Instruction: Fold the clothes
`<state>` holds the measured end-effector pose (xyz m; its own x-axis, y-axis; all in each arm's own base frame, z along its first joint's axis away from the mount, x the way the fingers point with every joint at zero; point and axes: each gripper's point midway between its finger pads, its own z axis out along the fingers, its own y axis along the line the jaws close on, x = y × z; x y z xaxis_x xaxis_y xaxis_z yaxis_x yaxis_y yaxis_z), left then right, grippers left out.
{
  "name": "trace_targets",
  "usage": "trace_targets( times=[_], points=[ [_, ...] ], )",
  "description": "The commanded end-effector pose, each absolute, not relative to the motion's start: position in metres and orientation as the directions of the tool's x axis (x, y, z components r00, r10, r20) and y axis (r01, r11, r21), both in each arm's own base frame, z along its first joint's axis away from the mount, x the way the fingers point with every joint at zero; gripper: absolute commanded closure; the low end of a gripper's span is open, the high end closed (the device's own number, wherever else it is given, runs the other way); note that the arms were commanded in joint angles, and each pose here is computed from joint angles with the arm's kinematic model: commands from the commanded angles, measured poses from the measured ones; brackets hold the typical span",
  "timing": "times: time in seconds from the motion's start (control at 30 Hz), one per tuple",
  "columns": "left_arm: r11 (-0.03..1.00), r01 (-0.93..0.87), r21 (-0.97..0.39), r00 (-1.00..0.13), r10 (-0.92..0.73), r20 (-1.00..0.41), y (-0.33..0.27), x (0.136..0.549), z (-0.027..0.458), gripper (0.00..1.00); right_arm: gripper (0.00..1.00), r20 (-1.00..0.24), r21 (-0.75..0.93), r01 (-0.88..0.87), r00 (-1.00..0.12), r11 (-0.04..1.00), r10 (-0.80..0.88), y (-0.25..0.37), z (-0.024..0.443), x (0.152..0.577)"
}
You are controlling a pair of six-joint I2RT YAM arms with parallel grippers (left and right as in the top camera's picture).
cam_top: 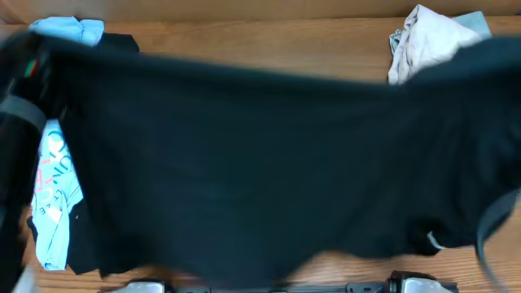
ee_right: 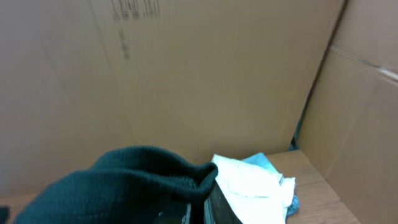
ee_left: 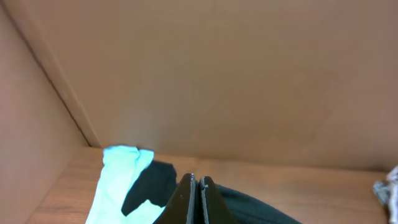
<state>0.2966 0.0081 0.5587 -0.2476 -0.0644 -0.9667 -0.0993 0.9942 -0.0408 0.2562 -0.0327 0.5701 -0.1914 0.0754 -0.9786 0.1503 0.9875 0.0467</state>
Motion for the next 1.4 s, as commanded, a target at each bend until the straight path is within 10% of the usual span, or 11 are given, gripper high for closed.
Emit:
trace_targets(
  times=[0.0, 0.3, 0.63, 1.1, 1.37],
  points=[
    [0.992, -0.121, 0.034, -0.354, -0.011, -0.935, 0.012, 0.363, 0.522, 0.96, 0.96, -0.961, -0.032, 0.153, -0.277, 0.988, 0.011, -0.043, 0.547, 0.313],
    [0.978, -0.203, 0.037, -0.225, -0.01, -0.974, 0.021, 0.485, 0.512, 0.96, 0.96, -0.992, -0.073, 0.143, -0.11, 0.987, -0.057, -0.056, 0.561, 0.44],
    [0.977, -0.205, 0.054, 0.021, 0.06, -0.998, 0.021, 0.481, 0.581, 0.96, 0.96, -0.979, -0.111, 0.159, 0.153, 0.981, -0.136, -0.054, 0.633, 0.432],
    [0.982, -0.1, 0.162, -0.66, 0.056, -0.749, 0.015, 0.499, 0.368, 0.96, 0.96, -0.841, 0.078, -0.056, -0.54, 0.995, 0.036, -0.024, 0.409, 0.497],
    [0.988, -0.099, 0.117, -0.852, -0.023, -0.523, 0.009, 0.464, 0.302, 0.96, 0.96, -0.611, 0.182, 0.012, -0.782, 0.983, 0.123, -0.017, 0.337, 0.463]
  ],
)
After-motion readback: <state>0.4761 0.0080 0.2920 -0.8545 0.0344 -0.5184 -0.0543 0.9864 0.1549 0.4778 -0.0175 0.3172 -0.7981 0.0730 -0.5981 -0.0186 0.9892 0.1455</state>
